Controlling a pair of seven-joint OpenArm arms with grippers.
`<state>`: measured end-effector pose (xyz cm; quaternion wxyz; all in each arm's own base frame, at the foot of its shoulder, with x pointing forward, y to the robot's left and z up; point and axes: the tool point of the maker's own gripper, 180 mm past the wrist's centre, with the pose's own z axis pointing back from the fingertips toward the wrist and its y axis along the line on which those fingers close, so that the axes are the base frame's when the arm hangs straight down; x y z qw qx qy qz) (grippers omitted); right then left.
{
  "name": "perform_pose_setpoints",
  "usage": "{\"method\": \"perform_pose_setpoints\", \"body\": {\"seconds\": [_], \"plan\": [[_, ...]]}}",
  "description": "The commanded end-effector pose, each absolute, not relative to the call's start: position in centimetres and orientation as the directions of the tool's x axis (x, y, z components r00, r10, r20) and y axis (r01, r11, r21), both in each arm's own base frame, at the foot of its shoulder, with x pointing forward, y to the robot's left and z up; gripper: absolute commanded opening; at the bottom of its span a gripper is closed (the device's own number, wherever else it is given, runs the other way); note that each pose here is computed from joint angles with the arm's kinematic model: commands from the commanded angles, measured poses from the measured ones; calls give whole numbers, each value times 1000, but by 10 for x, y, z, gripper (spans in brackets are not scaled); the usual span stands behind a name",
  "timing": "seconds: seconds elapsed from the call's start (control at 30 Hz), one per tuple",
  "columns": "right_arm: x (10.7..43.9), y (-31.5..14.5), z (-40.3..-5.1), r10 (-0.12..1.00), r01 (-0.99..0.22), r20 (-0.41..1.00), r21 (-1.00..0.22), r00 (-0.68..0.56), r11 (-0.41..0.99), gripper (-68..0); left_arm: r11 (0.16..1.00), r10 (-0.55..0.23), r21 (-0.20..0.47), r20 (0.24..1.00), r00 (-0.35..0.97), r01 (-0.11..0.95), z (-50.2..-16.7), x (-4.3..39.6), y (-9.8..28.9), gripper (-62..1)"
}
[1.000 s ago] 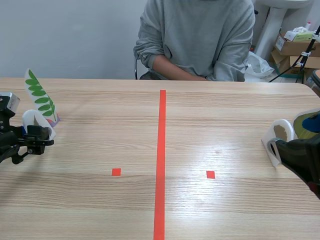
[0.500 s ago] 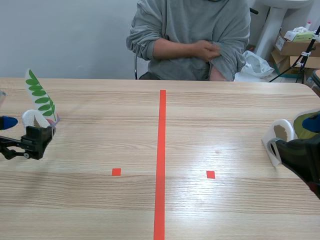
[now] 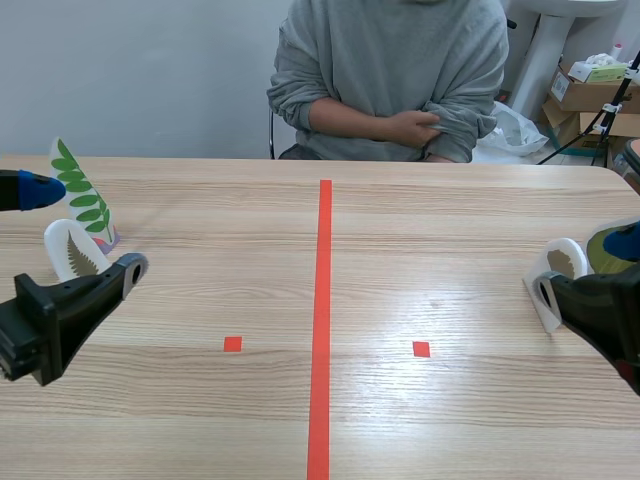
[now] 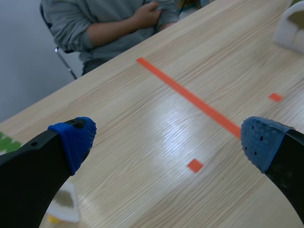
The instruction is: Do the leaf sorting experiment
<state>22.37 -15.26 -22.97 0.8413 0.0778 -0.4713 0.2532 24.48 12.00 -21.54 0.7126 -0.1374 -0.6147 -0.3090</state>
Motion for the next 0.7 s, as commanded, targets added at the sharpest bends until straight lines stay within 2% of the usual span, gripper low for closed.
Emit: {"method": "perform_pose_setpoints", "body": {"seconds": [0.0, 0.2, 0.37, 0.67], "plan": [[229, -152, -223, 351, -499, 846, -120, 401, 858, -234, 774, -241, 163, 969, 47, 612, -208, 242, 114, 14], [229, -152, -223, 351, -499, 846, -120, 400, 858, -234, 717, -257, 158, 965, 47, 679, -194, 217, 80, 14], [229, -152, -223, 351, -499, 847, -120, 400, 858, -234, 680, -258, 125, 963, 76, 722, -196, 201, 60, 14], [229, -152, -223, 350, -499, 847, -119, 400, 858, -234, 676, -245, 92, 964, 105, 731, -199, 195, 52, 14]]}}
